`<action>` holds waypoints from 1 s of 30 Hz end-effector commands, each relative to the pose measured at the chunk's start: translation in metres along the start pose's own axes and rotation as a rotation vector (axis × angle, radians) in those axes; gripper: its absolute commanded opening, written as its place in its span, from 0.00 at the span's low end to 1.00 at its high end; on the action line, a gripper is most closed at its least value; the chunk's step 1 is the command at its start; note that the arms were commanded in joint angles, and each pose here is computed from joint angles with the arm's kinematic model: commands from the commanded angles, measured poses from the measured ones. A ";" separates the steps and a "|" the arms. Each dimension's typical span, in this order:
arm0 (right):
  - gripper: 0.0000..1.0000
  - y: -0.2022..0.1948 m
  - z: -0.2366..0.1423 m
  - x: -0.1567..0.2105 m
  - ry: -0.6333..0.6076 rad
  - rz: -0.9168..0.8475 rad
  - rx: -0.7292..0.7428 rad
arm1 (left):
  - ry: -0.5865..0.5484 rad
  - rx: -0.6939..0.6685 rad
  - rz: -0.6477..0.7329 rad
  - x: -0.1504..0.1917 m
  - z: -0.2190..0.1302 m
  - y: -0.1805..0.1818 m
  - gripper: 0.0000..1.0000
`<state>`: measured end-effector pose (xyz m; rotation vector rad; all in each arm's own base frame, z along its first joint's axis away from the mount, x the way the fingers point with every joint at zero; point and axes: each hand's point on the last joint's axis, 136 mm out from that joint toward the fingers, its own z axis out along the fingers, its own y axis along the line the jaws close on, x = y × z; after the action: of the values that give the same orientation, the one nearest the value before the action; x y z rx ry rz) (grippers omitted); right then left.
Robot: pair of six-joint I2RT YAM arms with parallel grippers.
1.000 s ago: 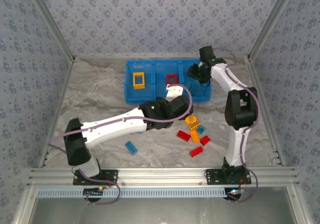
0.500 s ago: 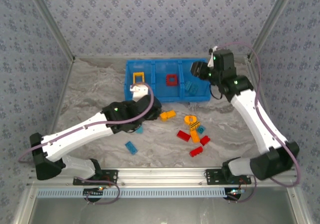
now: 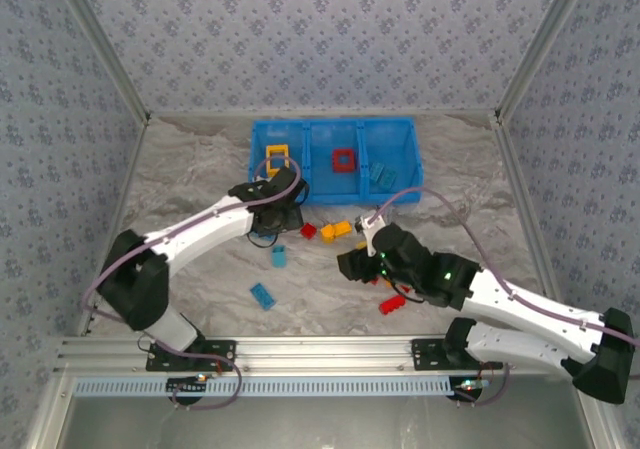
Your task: Sort the legos into containers by color
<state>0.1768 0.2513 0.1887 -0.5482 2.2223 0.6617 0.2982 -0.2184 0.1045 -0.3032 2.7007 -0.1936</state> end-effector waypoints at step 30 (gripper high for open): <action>0.57 -0.001 0.017 -0.013 -0.068 0.065 0.051 | 0.008 -0.153 -0.129 -0.023 0.068 0.010 0.43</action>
<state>0.1910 0.2616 0.1877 -0.4531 2.1938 0.6374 0.3421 -0.2137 0.0510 -0.5094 2.7148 -0.0706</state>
